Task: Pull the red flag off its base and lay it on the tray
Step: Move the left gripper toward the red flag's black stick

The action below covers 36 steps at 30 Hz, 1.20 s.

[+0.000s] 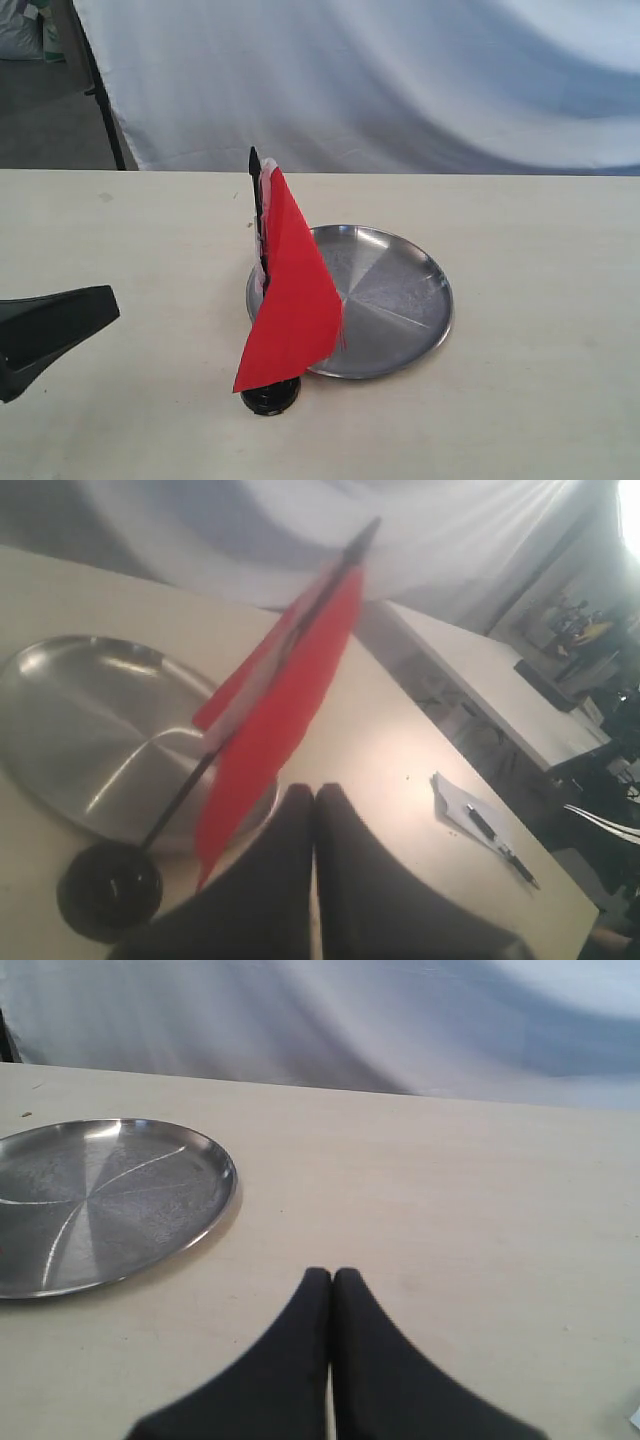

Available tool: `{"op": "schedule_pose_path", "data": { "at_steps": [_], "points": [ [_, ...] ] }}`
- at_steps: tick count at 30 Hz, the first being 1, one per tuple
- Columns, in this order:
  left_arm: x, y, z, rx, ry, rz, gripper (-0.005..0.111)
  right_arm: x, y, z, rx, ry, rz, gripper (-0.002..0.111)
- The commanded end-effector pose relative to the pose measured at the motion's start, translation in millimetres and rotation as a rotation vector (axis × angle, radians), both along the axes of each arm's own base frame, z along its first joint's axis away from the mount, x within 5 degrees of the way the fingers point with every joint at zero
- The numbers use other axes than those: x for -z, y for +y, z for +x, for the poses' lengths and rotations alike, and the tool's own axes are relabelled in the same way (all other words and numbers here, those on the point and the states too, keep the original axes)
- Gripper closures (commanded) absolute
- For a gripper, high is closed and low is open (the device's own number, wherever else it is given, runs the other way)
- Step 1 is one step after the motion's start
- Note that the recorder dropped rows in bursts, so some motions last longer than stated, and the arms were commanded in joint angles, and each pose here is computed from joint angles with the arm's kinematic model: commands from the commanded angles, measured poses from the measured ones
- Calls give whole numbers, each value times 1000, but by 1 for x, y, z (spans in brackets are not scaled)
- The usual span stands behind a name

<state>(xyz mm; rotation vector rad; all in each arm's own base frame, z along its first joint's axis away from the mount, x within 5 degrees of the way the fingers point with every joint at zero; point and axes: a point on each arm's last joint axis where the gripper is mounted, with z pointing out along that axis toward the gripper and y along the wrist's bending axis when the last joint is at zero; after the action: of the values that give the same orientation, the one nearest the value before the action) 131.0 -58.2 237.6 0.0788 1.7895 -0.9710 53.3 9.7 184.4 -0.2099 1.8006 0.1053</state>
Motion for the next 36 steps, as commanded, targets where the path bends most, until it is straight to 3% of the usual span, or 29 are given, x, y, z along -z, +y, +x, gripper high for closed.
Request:
{"op": "schedule_pose_path", "data": {
  "at_steps": [1, 9, 22, 26, 36],
  "points": [
    [6, -1, 6, 12, 39, 4, 107, 0, 0, 0, 5, -8, 4, 109],
    [12, -1, 10, 21, 83, 2, 107, 0, 0, 0, 5, -8, 4, 109],
    [14, -6, 5, 115, 43, 76, 107, 0, 0, 0, 5, -8, 4, 109],
    [10, -10, 2, 157, 22, 29, 107, 0, 0, 0, 5, -8, 4, 109],
    [11, -6, 11, 96, 59, -7, 104, 0, 0, 0, 5, -8, 4, 109]
  ]
}}
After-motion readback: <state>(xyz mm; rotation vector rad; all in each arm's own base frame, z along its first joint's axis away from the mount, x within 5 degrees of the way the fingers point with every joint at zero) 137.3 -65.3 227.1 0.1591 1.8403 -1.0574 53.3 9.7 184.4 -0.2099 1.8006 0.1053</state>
